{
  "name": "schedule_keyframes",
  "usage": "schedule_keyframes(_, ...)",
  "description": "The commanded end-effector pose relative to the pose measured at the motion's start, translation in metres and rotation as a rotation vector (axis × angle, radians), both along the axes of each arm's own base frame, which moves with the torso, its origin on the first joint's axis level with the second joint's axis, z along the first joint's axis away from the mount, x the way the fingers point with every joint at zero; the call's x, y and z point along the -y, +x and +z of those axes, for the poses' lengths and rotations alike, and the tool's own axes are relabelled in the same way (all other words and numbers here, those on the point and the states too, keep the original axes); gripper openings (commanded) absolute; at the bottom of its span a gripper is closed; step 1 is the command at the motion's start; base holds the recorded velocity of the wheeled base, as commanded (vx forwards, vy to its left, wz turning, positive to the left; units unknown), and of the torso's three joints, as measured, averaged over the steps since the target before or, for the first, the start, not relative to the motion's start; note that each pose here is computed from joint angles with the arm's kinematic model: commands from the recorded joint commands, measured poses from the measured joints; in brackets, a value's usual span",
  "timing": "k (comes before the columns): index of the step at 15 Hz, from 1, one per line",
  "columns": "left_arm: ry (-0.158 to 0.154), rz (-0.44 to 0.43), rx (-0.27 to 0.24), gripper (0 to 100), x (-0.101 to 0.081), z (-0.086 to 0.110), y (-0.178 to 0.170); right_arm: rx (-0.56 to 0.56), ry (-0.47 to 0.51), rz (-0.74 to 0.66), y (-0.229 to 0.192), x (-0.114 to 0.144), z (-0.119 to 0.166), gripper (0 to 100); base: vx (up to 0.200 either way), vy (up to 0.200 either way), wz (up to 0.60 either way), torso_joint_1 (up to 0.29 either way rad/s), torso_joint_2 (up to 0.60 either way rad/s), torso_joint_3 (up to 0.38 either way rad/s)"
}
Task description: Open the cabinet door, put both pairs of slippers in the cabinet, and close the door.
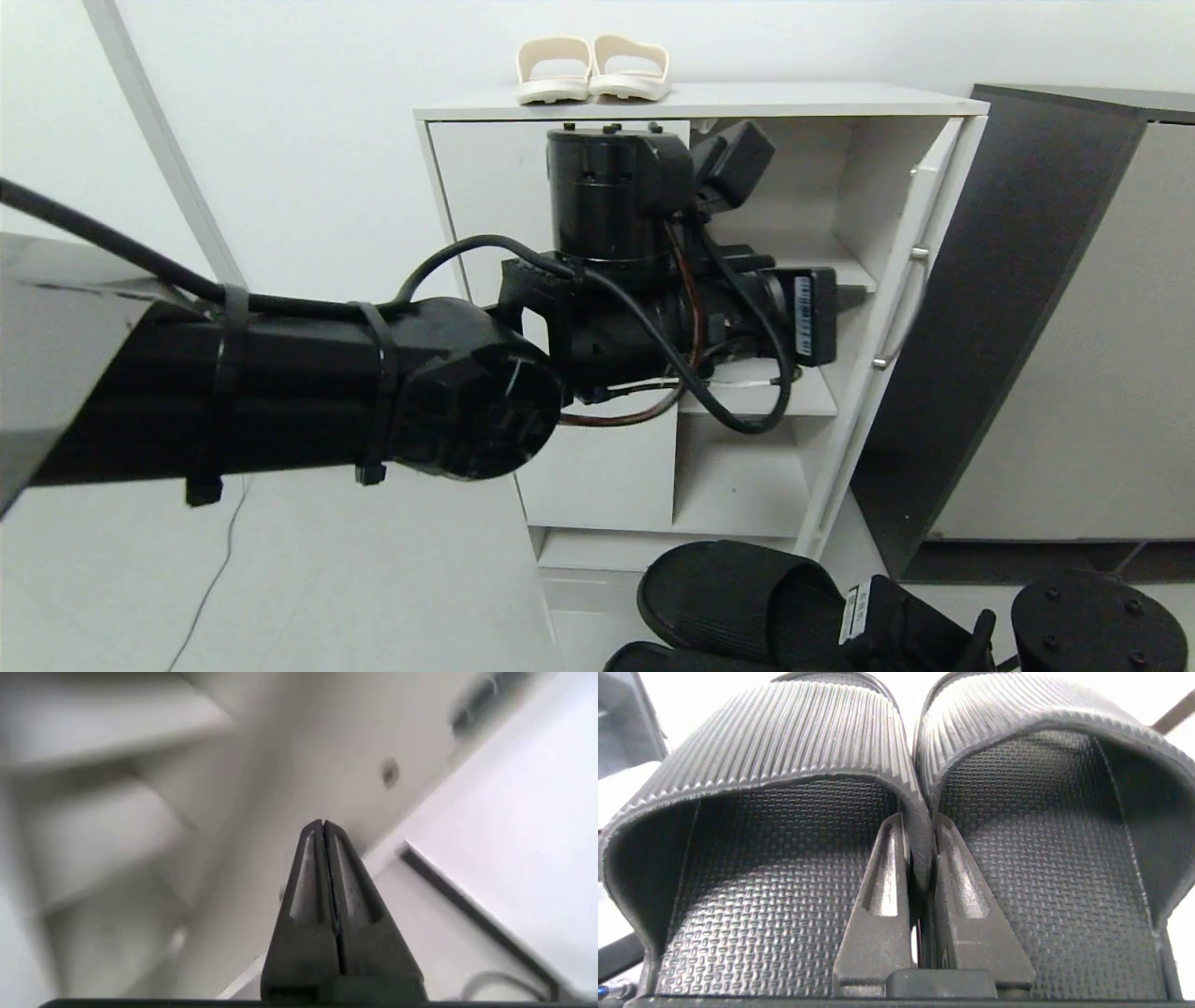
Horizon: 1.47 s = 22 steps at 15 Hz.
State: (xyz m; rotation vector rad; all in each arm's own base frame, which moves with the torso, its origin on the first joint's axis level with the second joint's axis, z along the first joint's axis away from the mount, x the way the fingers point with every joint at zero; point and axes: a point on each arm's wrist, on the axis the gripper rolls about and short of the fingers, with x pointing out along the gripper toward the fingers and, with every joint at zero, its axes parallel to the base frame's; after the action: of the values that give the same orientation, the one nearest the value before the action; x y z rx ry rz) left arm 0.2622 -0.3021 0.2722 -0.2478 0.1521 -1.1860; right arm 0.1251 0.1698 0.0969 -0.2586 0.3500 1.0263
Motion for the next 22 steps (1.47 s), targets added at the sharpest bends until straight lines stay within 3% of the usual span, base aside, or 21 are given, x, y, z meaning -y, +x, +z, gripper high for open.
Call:
schedule_keyframes(1, -0.024, -0.004, 0.019, 0, 0.005, 0.006, -0.011, 0.000, -0.001, 0.001, 0.000, 0.000, 0.000, 0, 0.000, 0.000, 0.00, 0.000, 0.00, 0.000)
schedule_keyframes(2, -0.030, 0.028, 0.020, 0, 0.002, 0.007, -0.009, 0.000, -0.001, 0.001, 0.000, 0.000, 0.000, 0, 0.000, 0.000, 0.00, 0.000, 0.00, 0.000)
schedule_keyframes(3, -0.045, 0.141, 0.030, 0, -0.014, 0.011, 0.003, 0.001, 0.000, -0.002, 0.000, 0.000, 0.000, 0, 0.000, 0.000, 0.00, 0.000, 0.00, 0.000)
schedule_keyframes(5, -0.038, 0.319, 0.004, 0, -0.052, 0.016, -0.002, 0.003, 0.001, -0.007, 0.001, 0.001, 0.000, 0, 0.000, 0.000, 0.00, 0.000, 0.00, 0.000)
schedule_keyframes(7, -0.026, 0.371, 0.001, 0, -0.096, 0.018, -0.023, 0.003, 0.001, -0.016, 0.002, 0.001, 0.000, 0, 0.000, 0.000, 0.00, 0.000, 0.00, 0.000)
schedule_keyframes(8, -0.028, 0.374, 0.002, 0, -0.099, 0.019, -0.025, 0.003, 0.001, -0.016, 0.002, 0.001, 0.000, 0, 0.000, 0.000, 0.00, 0.000, 0.00, 0.000)
schedule_keyframes(9, -0.027, 0.432, 0.006, 0, -0.135, 0.020, -0.046, 0.003, 0.001, -0.028, 0.005, 0.003, 0.000, 0, 0.000, 0.000, 0.00, 0.000, 0.00, 0.000)
schedule_keyframes(11, -0.023, 0.491, 0.002, 0, -0.179, 0.010, -0.084, 0.004, 0.005, -0.030, 0.005, 0.003, 0.001, 0, 0.000, 0.000, 0.00, 0.000, 0.00, 0.000)
schedule_keyframes(14, -0.027, 0.552, 0.009, 0, -0.228, -0.002, -0.141, 0.011, 0.014, -0.045, 0.010, 0.002, 0.003, 0, 0.000, 0.000, 0.00, 0.000, 0.00, 0.000)
schedule_keyframes(16, -0.026, 0.581, 0.009, 0, -0.249, -0.005, -0.172, 0.016, 0.020, -0.055, 0.012, 0.003, 0.004, 0, 0.000, 0.000, 0.00, 0.000, 0.00, 0.000)
schedule_keyframes(17, -0.016, 0.626, 0.004, 0, -0.267, -0.009, -0.202, 0.022, 0.027, -0.059, 0.014, 0.002, 0.006, 0, 0.000, 0.000, 0.00, 0.000, 0.00, 0.000)
schedule_keyframes(19, 0.037, 0.703, 0.024, 0, -0.290, -0.021, -0.239, 0.030, 0.040, -0.068, 0.018, 0.000, 0.010, 0, 0.000, 0.000, 0.00, 0.000, 0.00, 0.000)
schedule_keyframes(21, 0.101, 0.759, 0.019, 0, -0.300, -0.037, -0.255, 0.032, 0.042, -0.068, 0.019, -0.002, 0.010, 0, 0.000, 0.000, 0.00, 0.000, 0.00, 0.000)
schedule_keyframes(22, 0.190, 0.848, 0.021, 0, -0.304, -0.059, -0.262, 0.034, 0.044, -0.069, 0.020, -0.003, 0.010, 0, 0.000, 0.000, 0.00, 0.000, 0.00, 0.000)
